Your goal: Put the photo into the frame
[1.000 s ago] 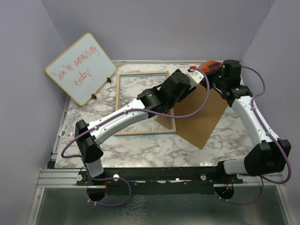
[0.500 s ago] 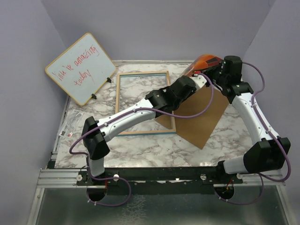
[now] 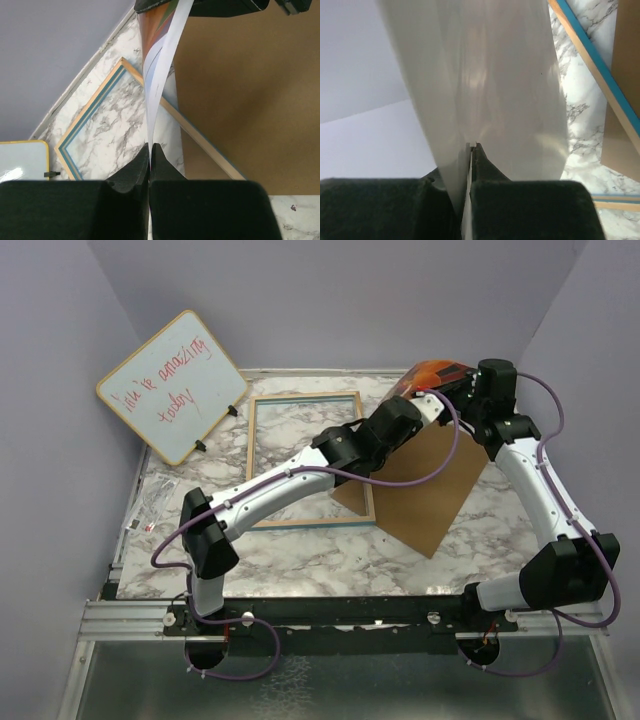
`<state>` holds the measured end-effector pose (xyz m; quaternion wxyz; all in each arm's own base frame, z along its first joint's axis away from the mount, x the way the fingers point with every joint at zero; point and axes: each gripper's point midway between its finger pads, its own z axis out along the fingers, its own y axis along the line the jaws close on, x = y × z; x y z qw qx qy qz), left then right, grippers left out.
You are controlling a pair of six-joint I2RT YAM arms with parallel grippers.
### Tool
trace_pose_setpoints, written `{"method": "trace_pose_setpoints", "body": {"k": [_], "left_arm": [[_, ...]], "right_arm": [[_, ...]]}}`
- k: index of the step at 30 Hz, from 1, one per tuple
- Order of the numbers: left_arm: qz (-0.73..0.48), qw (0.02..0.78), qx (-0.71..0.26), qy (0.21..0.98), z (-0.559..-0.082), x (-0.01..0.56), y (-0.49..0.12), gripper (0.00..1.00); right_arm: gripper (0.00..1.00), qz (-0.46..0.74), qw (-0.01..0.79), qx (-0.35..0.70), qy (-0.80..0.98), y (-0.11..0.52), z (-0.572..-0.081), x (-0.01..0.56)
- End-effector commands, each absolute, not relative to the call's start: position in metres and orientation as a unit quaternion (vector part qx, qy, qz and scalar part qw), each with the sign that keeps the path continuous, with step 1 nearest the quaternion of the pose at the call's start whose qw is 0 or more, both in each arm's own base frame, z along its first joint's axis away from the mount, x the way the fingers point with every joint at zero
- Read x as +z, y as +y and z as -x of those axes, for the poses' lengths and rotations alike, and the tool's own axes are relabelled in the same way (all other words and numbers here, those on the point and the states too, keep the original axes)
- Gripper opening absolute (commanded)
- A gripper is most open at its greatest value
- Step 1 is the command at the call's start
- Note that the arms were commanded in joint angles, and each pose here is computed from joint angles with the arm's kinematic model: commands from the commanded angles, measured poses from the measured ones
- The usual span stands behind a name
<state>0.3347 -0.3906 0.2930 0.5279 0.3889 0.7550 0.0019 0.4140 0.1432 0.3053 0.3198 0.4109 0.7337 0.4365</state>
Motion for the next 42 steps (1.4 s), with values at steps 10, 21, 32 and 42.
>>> {"method": "trace_pose_setpoints", "body": {"k": [10, 21, 32, 42], "left_arm": [[-0.355, 0.491, -0.090, 0.791, -0.346, 0.295, -0.374, 0.00], [-0.240, 0.441, -0.287, 0.816, -0.404, 0.314, -0.325, 0.00], [-0.051, 0.368, -0.465, 0.804, -0.453, 0.345, -0.274, 0.00], [0.094, 0.319, -0.542, 0.772, -0.464, 0.310, -0.220, 0.00]], "right_arm": [[0.68, -0.350, 0.396, 0.445, 0.723, 0.142, -0.420, 0.354], [0.77, -0.298, 0.489, 0.430, 0.698, 0.129, -0.419, 0.402], [0.77, -0.314, 0.490, 0.366, 0.726, 0.113, -0.423, 0.366], [0.77, -0.328, 0.423, 0.369, 0.760, 0.126, -0.430, 0.308]]}}
